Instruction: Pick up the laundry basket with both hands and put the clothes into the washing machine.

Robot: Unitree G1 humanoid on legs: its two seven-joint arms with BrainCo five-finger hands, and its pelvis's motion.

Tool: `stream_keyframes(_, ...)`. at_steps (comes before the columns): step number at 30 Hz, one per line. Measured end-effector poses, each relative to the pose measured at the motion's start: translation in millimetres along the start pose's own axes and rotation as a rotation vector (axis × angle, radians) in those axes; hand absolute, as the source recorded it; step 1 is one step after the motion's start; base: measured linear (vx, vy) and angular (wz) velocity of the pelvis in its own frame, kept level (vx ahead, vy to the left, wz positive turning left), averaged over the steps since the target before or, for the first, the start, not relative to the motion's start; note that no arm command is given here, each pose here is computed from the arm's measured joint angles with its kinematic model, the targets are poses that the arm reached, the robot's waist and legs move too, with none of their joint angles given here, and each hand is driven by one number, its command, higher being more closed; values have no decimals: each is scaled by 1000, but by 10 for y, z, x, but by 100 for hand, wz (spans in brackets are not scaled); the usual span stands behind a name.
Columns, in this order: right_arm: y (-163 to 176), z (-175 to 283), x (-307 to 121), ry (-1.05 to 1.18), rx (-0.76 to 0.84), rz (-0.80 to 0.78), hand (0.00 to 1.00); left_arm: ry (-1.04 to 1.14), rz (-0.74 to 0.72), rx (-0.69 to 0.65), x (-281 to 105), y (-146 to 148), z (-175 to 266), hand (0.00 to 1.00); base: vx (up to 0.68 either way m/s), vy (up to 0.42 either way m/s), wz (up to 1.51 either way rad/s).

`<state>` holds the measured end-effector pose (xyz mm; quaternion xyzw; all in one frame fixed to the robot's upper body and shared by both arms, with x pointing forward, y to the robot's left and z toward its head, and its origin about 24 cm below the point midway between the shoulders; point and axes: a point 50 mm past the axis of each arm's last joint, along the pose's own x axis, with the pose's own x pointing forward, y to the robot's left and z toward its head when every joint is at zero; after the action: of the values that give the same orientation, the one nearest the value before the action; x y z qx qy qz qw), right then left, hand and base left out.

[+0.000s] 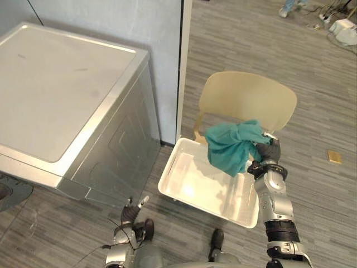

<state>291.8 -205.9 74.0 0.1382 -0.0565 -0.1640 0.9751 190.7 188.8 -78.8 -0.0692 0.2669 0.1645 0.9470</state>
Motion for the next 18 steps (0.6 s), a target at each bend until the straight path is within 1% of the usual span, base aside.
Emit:
stream_keyframes(1, 18, 46, -2, -19, 11, 7, 100, -27, -9, -26, -15, -32, 59, 0, -11, 9, -14)
stream_keyframes(2, 55, 152, -9, -66, 26, 22, 100, -83, -28, -92, -50, -93, 189, 0, 0, 6, -13)
stream_keyframes(3, 77, 206, -15, -93, 34, 32, 100, -115, -38, -126, -73, -120, 261, 0, 3, 6, -27)
stream_keyframes(5, 164, 374, -44, -176, 80, 74, 100, -242, -85, -221, -166, -231, 553, 0, 12, -2, -32)
stream_keyframes(7, 238, 443, -60, -209, 98, 111, 100, -346, -123, -249, -234, -301, 775, 0, 12, -4, -31)
stream_keyframes(9, 290, 482, -72, -226, 116, 135, 100, -425, -165, -258, -306, -369, 938, 0, -8, -2, -27)
stream_keyframes(12, 337, 605, -73, -269, 159, 165, 100, -515, -273, -256, -407, -573, 1150, 0, -38, -5, -19)
stream_keyframes(14, 422, 711, -51, -303, 182, 206, 100, -545, -393, -219, -458, -824, 1252, 0, -64, -7, -22)
stream_keyframes(15, 449, 742, -52, -313, 192, 220, 100, -552, -430, -209, -475, -884, 1272, 0, -63, -8, -26)
stream_keyframes(17, 523, 842, -92, -353, 217, 285, 100, -585, -560, -182, -553, -1141, 1372, 0, -56, -8, -25)
stream_keyframes(18, 539, 861, -98, -359, 219, 296, 100, -594, -590, -176, -578, -1204, 1397, 0, -60, -11, -28)
